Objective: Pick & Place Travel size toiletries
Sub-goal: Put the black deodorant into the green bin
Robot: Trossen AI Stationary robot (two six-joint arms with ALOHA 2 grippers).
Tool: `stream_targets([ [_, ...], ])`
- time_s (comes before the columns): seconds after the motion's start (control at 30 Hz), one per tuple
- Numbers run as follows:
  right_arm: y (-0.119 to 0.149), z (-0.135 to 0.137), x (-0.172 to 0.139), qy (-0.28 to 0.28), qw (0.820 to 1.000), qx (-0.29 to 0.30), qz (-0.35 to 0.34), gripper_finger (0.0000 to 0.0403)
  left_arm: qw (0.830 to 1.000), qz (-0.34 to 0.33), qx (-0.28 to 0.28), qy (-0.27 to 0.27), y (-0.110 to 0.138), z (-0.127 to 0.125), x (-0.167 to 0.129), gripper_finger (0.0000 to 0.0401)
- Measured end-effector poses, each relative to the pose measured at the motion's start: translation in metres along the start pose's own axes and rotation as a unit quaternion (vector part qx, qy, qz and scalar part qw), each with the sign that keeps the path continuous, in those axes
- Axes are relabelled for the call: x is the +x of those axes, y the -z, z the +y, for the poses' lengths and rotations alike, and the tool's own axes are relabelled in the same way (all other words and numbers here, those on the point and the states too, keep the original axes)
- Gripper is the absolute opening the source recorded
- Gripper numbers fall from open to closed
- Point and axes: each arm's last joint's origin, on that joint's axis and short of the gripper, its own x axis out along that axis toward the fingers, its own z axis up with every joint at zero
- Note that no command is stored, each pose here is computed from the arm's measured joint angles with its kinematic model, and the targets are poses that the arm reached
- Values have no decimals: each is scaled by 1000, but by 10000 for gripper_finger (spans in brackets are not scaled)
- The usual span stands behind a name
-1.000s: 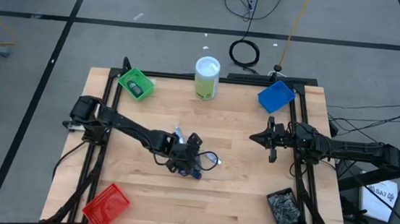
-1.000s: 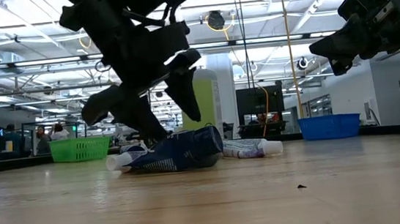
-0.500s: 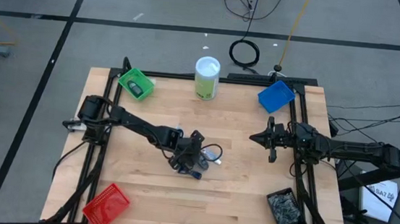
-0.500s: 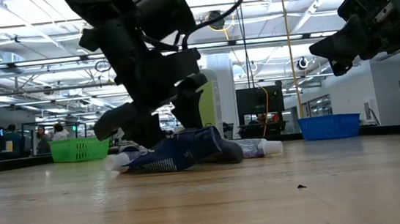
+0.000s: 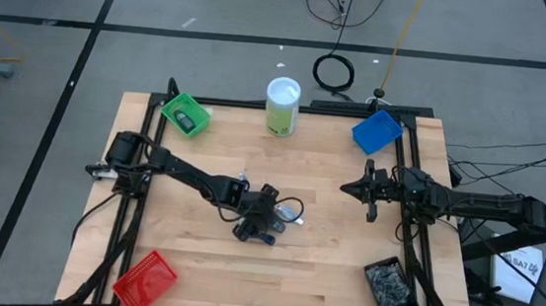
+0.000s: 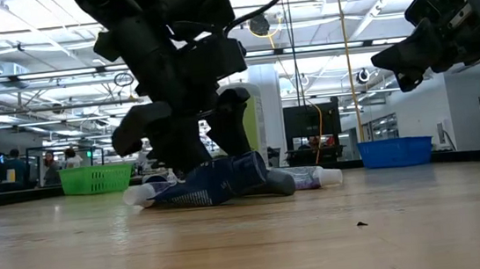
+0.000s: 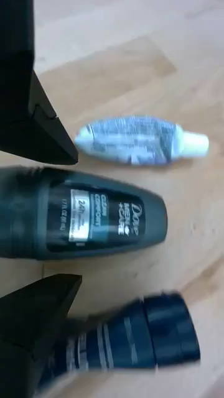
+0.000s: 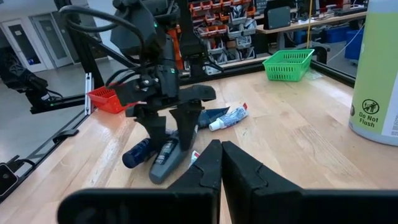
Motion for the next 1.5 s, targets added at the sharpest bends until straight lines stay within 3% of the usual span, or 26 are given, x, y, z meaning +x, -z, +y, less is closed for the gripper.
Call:
stream_targets([
  [0.33,0,0,0,0,1000,0,0,0,999,10,-37,1,6,8,0,294],
  [0.5,0,0,0,0,1000,6,0,0,997,-8,-76,29,11,16,0,294],
  [0.83,0,0,0,0,1000,6,0,0,992,-41,-89,83,10,17,-1,294],
  [1.17,0,0,0,0,1000,4,0,0,993,-11,-104,53,15,17,4,294],
  [1.5,1,0,1,1,1000,5,6,0,991,-9,-118,63,18,15,17,294],
])
